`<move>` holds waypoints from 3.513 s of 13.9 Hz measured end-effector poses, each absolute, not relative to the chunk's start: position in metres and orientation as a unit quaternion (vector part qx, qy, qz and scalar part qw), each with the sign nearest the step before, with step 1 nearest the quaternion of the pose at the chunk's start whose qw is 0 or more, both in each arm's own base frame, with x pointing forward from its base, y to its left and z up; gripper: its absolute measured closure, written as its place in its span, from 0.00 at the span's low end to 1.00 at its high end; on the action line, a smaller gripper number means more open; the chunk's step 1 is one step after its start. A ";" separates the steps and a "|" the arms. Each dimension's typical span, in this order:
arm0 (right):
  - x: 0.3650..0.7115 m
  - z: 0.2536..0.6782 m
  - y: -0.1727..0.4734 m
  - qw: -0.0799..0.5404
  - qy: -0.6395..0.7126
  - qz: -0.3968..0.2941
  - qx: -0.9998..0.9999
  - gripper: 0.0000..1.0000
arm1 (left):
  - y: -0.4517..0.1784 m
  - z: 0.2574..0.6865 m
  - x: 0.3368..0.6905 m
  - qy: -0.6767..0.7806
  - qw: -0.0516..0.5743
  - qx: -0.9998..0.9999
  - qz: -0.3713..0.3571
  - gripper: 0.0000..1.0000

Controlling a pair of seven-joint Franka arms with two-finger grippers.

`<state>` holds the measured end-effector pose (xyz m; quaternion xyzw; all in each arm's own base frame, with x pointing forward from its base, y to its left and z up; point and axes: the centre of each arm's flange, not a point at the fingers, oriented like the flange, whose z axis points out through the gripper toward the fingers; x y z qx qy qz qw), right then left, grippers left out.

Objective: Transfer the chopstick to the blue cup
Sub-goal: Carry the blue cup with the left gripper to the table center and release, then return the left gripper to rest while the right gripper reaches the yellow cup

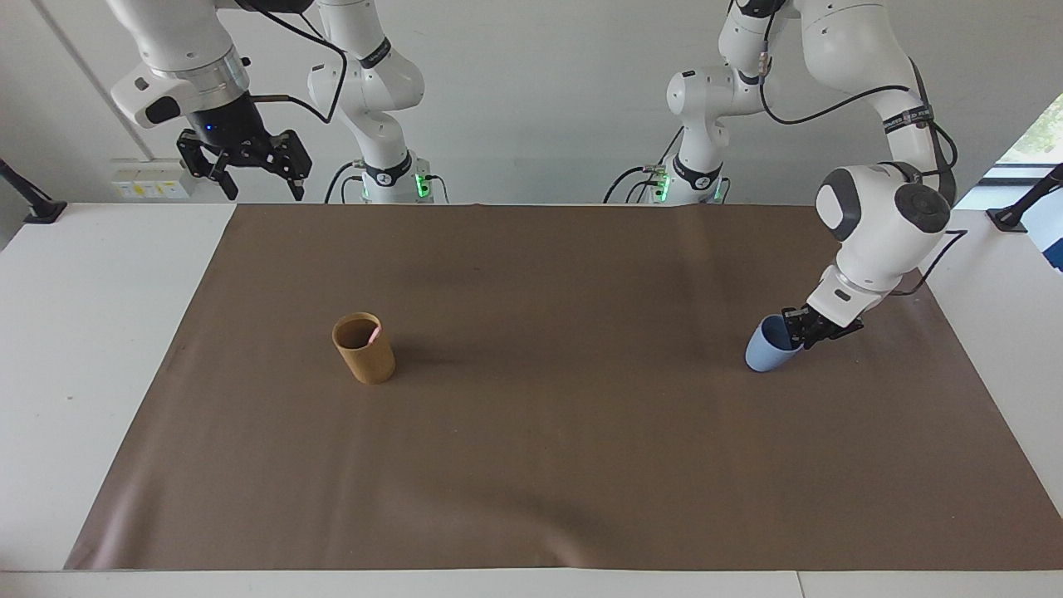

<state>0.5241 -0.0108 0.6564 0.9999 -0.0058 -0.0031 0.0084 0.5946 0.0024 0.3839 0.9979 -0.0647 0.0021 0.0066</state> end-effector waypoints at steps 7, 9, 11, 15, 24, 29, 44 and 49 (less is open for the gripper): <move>0.524 0.656 -0.011 0.008 -0.006 -0.004 1.000 0.00 | -0.128 0.390 0.579 -0.060 0.016 0.998 -0.001 0.95; 0.524 0.656 -0.014 0.008 -0.009 -0.005 1.000 0.00 | -0.197 0.392 0.559 -0.046 0.016 0.999 -0.001 0.95; 0.524 0.656 -0.016 0.008 -0.011 -0.005 1.000 0.00 | -0.257 0.396 0.534 -0.035 0.017 0.999 0.000 0.95; 0.524 0.656 -0.017 0.008 -0.012 -0.005 1.000 0.00 | -0.344 0.394 0.487 -0.022 0.030 0.999 0.016 0.95; 0.530 0.646 -0.012 0.007 -0.006 0.009 1.000 0.00 | -0.326 0.418 0.497 -0.007 0.048 0.999 0.022 0.10; 0.540 0.619 -0.003 -0.031 0.046 0.023 0.998 0.00 | -0.212 0.497 0.511 -0.044 0.035 0.998 0.015 0.00; 0.608 0.476 0.065 -0.097 0.352 0.135 0.921 0.00 | -0.062 0.649 0.522 -0.097 0.012 0.995 -0.032 0.00; 0.621 0.453 0.068 -0.086 0.347 0.146 0.922 0.08 | -0.062 0.649 0.521 -0.097 0.012 0.995 -0.035 0.00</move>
